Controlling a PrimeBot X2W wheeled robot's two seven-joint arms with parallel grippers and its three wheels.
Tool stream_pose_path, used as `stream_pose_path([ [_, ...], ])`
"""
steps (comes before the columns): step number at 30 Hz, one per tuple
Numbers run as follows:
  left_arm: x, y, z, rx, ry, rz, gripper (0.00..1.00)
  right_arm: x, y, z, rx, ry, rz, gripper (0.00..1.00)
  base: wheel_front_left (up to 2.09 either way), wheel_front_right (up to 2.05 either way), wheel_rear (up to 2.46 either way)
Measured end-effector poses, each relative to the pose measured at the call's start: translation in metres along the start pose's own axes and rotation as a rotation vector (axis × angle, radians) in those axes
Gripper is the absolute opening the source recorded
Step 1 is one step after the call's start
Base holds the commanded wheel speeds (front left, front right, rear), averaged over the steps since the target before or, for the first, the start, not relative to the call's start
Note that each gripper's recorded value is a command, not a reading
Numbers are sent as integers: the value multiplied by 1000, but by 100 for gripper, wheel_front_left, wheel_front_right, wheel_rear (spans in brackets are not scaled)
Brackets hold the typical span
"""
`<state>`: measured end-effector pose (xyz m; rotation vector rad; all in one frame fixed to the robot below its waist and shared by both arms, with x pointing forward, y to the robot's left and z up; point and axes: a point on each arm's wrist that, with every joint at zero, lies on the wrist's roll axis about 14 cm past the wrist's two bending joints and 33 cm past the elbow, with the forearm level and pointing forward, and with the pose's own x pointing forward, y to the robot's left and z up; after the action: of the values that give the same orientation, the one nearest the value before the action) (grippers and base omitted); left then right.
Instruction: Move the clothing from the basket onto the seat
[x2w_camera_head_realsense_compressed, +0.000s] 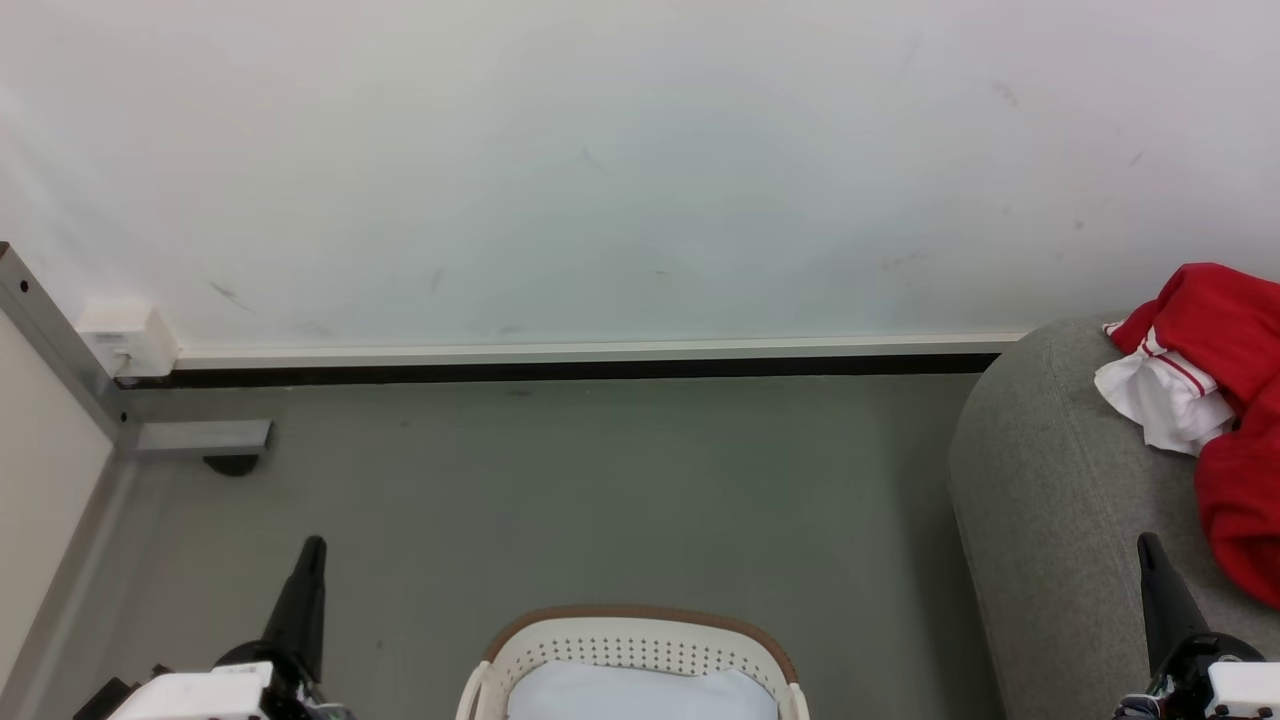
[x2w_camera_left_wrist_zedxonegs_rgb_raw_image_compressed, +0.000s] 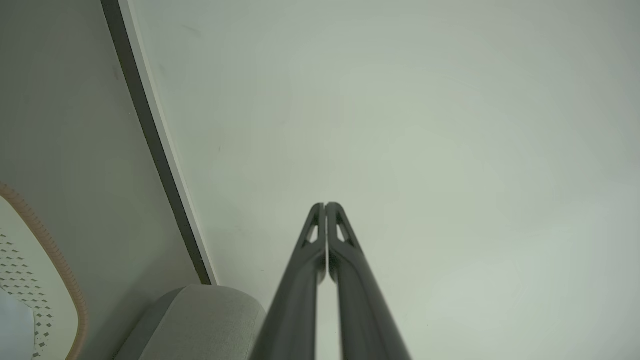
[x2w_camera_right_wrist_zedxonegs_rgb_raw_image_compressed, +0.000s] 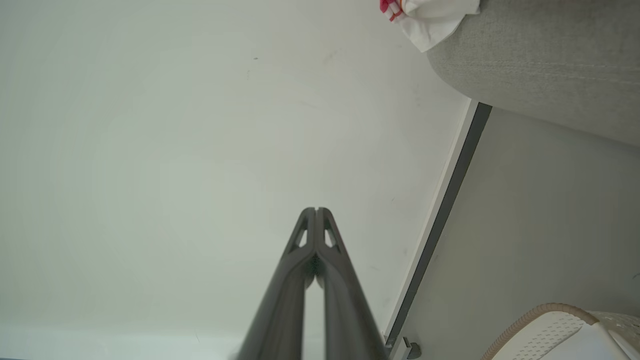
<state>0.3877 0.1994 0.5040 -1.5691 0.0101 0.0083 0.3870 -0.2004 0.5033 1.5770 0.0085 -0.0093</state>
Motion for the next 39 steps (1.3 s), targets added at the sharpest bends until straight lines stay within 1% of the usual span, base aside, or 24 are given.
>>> stream_pose_path([
  [39,0,0,0,0,0,0,0,0,0,0,0,0,0,0,0,0,0],
])
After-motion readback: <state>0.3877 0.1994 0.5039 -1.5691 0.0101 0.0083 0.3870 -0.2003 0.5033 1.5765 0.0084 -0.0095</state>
